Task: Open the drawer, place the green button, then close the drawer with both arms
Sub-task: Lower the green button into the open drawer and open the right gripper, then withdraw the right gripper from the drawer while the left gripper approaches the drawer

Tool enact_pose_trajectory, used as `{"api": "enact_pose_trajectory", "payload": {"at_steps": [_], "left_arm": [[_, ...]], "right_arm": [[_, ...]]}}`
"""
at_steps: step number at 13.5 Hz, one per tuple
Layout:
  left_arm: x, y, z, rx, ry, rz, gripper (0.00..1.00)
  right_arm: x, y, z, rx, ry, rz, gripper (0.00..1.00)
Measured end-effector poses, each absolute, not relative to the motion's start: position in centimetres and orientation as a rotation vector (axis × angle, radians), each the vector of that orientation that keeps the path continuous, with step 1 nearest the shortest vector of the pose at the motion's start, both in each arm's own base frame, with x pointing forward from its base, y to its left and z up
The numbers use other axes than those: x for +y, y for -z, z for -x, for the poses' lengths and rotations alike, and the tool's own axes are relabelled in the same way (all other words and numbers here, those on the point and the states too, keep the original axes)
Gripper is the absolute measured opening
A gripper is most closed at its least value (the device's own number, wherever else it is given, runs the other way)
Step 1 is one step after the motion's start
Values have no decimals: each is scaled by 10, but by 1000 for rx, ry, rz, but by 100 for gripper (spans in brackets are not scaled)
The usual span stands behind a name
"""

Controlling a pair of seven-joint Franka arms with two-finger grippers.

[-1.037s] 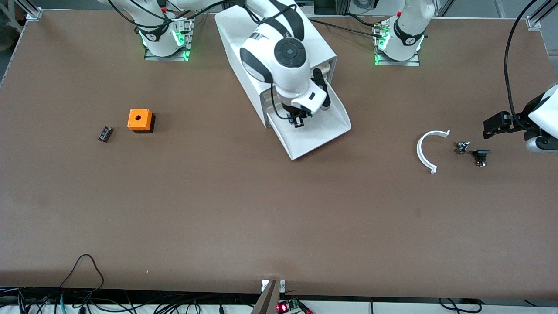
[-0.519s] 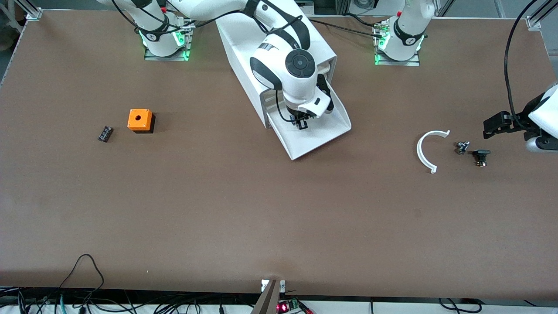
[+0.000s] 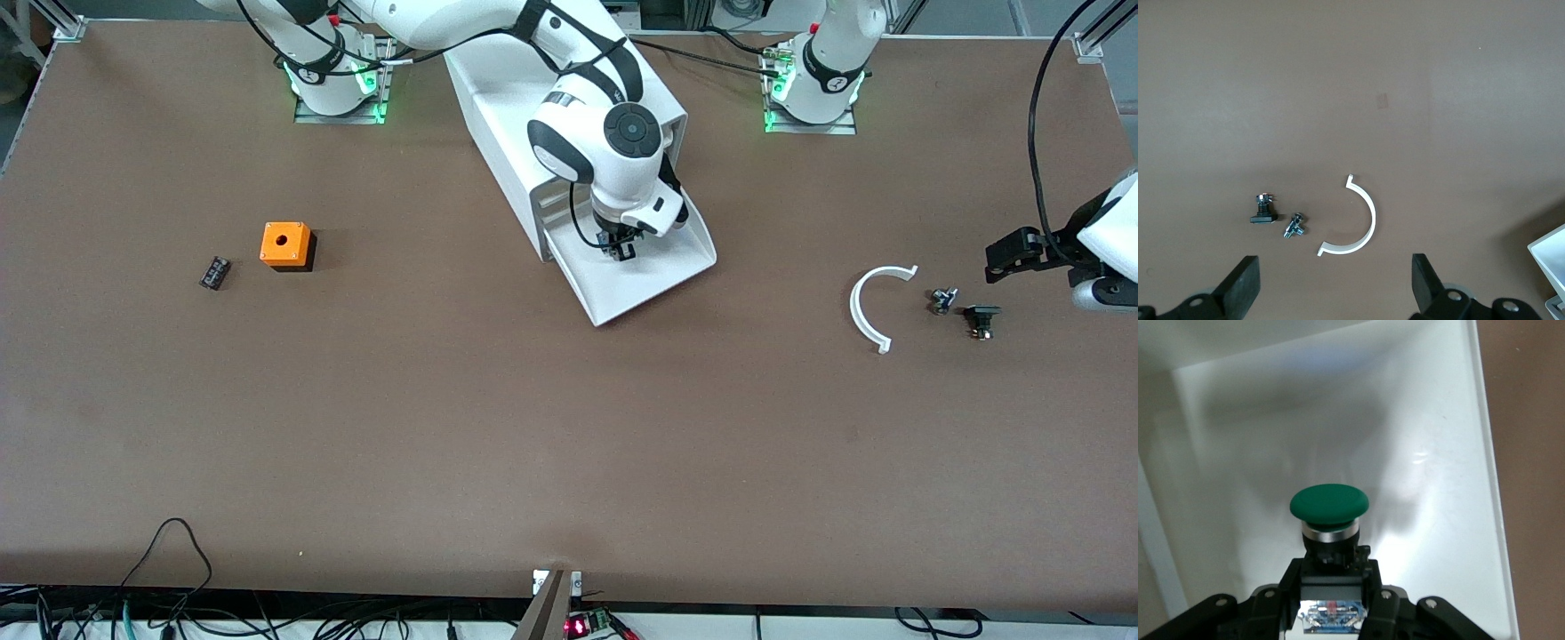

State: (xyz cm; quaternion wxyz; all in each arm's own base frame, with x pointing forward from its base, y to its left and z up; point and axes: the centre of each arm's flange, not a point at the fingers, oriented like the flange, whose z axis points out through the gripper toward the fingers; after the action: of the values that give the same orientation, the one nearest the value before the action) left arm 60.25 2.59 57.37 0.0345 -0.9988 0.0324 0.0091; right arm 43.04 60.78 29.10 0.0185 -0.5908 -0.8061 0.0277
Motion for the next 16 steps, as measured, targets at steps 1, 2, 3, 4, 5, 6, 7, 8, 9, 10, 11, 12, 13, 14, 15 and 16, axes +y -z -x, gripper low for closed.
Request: {"api": "enact_pose_trajectory", "payload": {"at_steps": [1,2,3,4,5,6,7,8,9,10,11,12,13,14,15,16], "left_arm": [[26,-574,-603,100,-28,3071,100],[26,-574,-603,100,-28,3071,100],[26,-574,-603,100,-28,3071,100],[26,-574,-603,100,-28,3071,100],[26,-574,-603,100,-28,3071,100],[26,-574,-603,100,-28,3071,100],[26,-574,-603,100,-28,3071,100],[26,-574,-603,100,-28,3071,100],[26,-574,-603,100,-28,3071,100],[26,-574,-603,100,-28,3071,100],[26,-574,-603,101,-28,3071,100],[24,-574,-603,104,-26,3071,100],[22,-574,-604,110,-20,3071,100],[19,-573,-606,119,-6,3071,100],[16,-569,-608,129,-2,3071,100],[12,-564,-611,139,-7,3072,100]], "right_arm": [[610,-289,-427,-2508,-91,1828,41],[611,-286,-425,-2510,-97,1825,41],[612,-283,-424,-2509,-103,1828,41],[612,-280,-423,-2501,-109,1843,41],[614,-277,-421,-2493,-114,1860,41],[615,-275,-418,-2487,-117,1872,41],[616,-274,-417,-2480,-116,1884,45],[617,-274,-417,-2466,-112,1905,45],[617,-275,-418,-2437,-105,1946,52],[617,-279,-421,-2396,-91,2001,61],[619,-286,-423,-2354,-67,2055,71],[620,-300,-427,-2313,-29,2107,82],[620,-316,-430,-2290,10,2141,93],[617,-335,-438,-2270,57,2174,100],[609,-358,-449,-2252,110,2209,100],[598,-383,-463,-2230,166,2246,100]]}}
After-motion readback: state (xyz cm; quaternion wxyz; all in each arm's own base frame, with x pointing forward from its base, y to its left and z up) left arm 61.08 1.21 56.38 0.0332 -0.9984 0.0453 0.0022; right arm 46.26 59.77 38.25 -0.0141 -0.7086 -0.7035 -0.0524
